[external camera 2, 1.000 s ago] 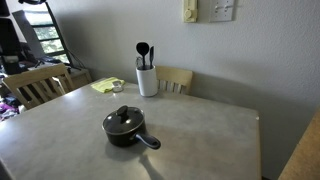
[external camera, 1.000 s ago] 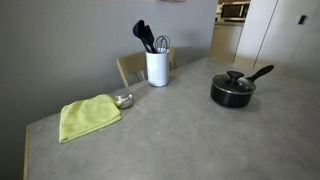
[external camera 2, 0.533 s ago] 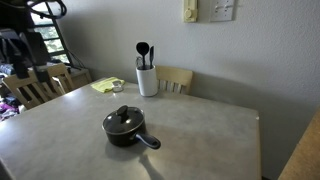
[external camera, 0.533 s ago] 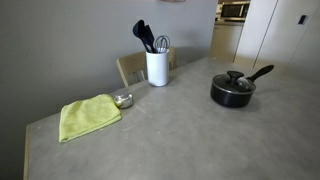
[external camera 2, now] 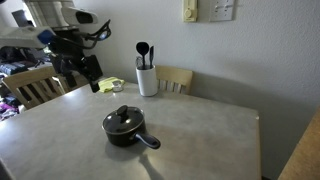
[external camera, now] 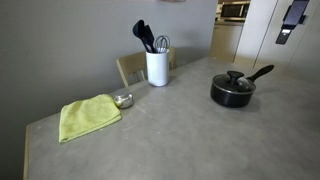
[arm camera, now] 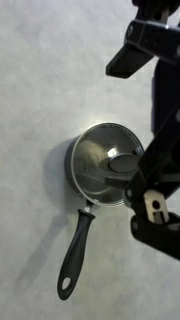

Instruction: Remove the lid from the black pot and place it on the table

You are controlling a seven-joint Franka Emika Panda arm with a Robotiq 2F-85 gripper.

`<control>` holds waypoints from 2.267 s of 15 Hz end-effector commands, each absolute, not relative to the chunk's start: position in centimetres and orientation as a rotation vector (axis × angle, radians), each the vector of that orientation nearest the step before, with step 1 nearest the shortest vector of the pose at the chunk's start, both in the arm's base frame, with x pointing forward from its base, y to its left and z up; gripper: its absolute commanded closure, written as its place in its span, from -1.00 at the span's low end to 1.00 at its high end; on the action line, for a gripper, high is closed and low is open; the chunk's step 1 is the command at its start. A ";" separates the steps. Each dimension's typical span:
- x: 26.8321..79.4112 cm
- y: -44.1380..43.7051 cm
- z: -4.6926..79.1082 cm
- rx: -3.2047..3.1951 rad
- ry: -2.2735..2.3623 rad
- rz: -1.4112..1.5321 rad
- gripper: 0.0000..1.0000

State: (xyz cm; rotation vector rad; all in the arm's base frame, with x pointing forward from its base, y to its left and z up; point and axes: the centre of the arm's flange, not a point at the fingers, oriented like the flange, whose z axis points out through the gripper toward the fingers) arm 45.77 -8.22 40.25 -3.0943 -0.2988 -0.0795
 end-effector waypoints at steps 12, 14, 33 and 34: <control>48.8 -7.0 38.0 -3.062 -0.374 -0.156 -1.00; 50.7 -6.9 36.7 -3.058 -0.444 -0.143 -1.00; 56.5 -8.2 26.9 -3.049 -0.717 0.018 -1.00; 56.5 -8.3 26.1 -3.048 -0.714 0.042 -1.00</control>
